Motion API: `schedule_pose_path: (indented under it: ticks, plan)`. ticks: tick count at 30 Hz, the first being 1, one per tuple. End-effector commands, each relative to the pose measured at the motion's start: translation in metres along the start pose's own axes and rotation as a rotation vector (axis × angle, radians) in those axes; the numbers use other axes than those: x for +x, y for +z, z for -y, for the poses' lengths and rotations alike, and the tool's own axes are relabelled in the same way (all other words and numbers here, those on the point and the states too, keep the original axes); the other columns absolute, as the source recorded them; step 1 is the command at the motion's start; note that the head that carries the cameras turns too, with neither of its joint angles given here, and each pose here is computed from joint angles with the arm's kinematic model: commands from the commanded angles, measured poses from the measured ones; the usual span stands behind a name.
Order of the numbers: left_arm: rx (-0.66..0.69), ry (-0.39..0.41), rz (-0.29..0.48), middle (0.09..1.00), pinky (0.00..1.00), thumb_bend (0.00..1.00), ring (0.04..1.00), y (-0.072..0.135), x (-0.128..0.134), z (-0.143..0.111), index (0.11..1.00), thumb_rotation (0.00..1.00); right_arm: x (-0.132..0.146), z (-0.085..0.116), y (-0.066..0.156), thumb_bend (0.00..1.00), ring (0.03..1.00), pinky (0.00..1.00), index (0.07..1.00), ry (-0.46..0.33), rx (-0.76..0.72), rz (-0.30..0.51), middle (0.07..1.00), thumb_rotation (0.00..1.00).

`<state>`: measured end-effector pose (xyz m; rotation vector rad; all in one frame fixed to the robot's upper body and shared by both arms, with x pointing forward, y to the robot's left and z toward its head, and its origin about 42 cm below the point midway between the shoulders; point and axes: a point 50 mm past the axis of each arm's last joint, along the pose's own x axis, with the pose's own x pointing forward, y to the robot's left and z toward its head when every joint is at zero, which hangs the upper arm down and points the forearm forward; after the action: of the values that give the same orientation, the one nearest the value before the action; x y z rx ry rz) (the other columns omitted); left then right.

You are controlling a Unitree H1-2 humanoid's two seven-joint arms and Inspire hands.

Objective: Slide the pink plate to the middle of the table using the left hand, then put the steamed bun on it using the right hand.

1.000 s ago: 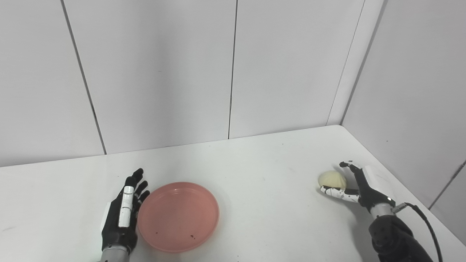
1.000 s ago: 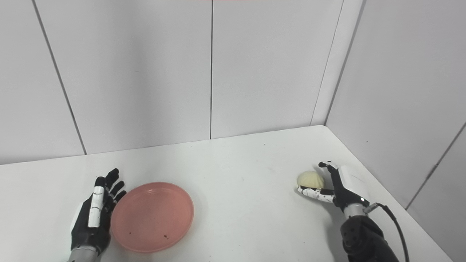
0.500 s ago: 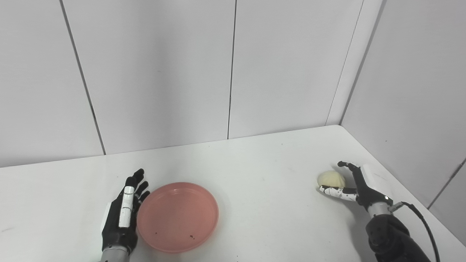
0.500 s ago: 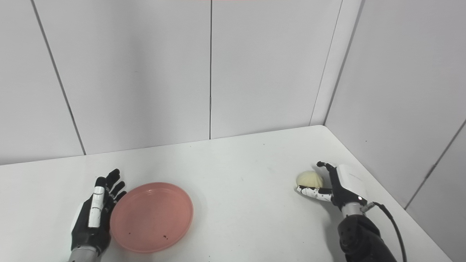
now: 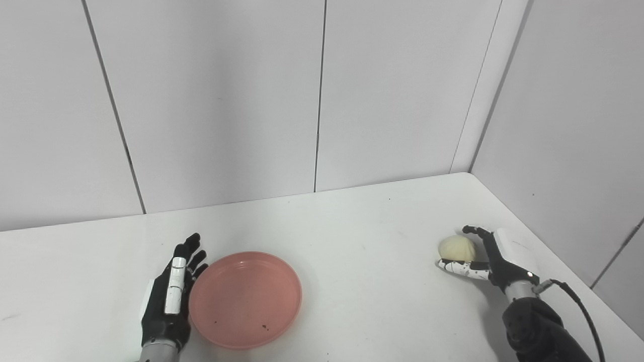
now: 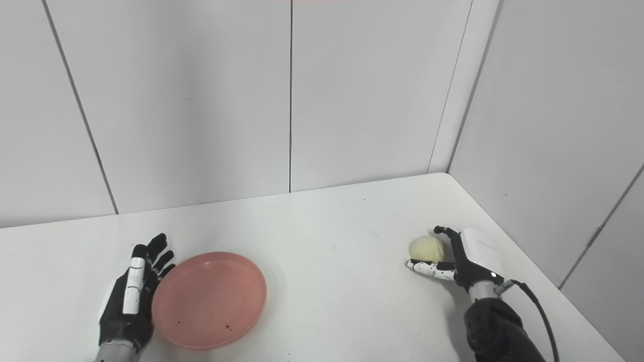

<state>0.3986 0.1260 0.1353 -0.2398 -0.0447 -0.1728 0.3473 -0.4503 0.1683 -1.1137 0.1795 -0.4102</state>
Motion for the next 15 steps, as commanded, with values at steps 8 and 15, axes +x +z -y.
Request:
schedule_pose_path:
  ticks: [8,15]
  plan:
    - [-0.008,-0.018,0.009,0.943,0.90,0.79,0.921,0.005,0.005,0.007,0.817,0.87,0.003,-0.008,-0.004,1.00,0.821,0.72,0.763,0.059,-0.015,-0.029,0.822,0.54]
    - [-0.009,-0.020,0.007,0.947,0.91,0.79,0.919,0.005,0.004,0.008,0.818,0.87,0.004,-0.014,-0.008,1.00,0.811,0.71,0.758,0.069,0.002,-0.044,0.818,0.51]
